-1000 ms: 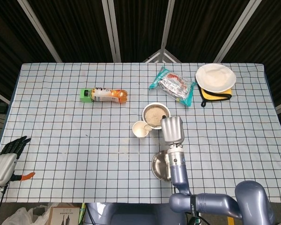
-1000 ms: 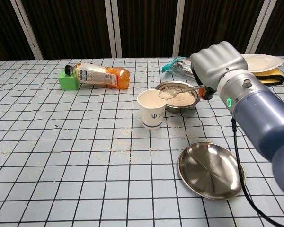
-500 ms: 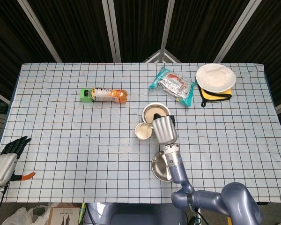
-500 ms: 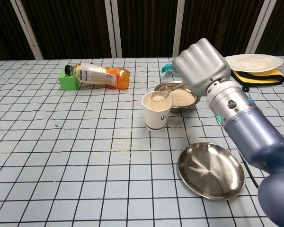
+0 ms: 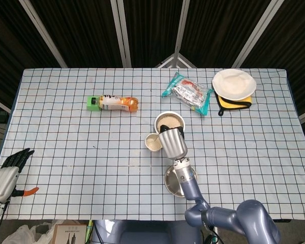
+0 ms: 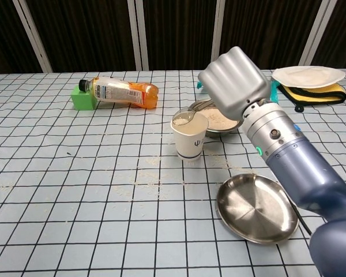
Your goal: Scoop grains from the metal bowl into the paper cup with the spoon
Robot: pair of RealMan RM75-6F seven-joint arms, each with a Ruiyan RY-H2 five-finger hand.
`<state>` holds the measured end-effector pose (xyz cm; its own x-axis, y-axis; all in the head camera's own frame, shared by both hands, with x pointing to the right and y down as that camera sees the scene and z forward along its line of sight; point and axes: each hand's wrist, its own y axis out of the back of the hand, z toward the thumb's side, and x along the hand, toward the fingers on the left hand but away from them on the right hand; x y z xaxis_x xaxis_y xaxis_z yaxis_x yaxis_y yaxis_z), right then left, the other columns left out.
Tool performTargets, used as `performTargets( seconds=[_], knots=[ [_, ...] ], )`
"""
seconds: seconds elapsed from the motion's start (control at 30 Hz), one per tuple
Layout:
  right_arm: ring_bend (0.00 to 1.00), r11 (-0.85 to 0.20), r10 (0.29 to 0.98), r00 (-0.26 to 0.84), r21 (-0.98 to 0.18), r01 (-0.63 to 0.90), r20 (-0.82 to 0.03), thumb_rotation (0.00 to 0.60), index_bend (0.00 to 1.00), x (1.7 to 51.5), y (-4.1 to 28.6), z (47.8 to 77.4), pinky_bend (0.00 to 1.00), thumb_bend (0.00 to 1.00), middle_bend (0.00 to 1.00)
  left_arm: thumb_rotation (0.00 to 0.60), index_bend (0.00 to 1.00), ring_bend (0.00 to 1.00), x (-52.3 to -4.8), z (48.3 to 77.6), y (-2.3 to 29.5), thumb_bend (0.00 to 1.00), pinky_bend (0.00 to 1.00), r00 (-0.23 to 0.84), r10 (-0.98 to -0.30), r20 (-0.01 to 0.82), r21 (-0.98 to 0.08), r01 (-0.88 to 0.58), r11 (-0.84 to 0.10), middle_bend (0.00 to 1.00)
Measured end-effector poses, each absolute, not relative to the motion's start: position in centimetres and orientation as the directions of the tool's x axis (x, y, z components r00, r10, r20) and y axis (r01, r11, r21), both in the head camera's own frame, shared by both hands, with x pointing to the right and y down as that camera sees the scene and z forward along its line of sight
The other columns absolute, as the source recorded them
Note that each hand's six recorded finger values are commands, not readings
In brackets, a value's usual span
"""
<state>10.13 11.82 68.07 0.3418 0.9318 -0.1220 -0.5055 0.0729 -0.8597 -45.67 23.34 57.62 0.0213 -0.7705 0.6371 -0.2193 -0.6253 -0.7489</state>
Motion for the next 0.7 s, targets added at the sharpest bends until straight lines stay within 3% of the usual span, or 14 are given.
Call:
performTargets(
  seconds=[0.37,0.7],
  knots=[
    [0.98,0.149,0.911,0.403,-0.839,-0.524,-0.09,0.6,0.7,11.0,11.8,68.1,1.0,0.69,0.91,0.6,0.0,0.0,-45.7,57.6,23.4,0.0,0.0,0.021,-0.764,0.645,-0.741,-0.23,-0.631,0.0],
    [0.98,0.305,0.85,0.527,-0.796,-0.523,-0.021,0.6,0.7,12.1,12.1,67.7,1.0,0.69,0.91,0.6,0.0,0.0,-45.5,57.6,23.5,0.0,0.0,0.024,-0.762,0.647,-0.738,-0.23,-0.634,0.0]
  ],
)
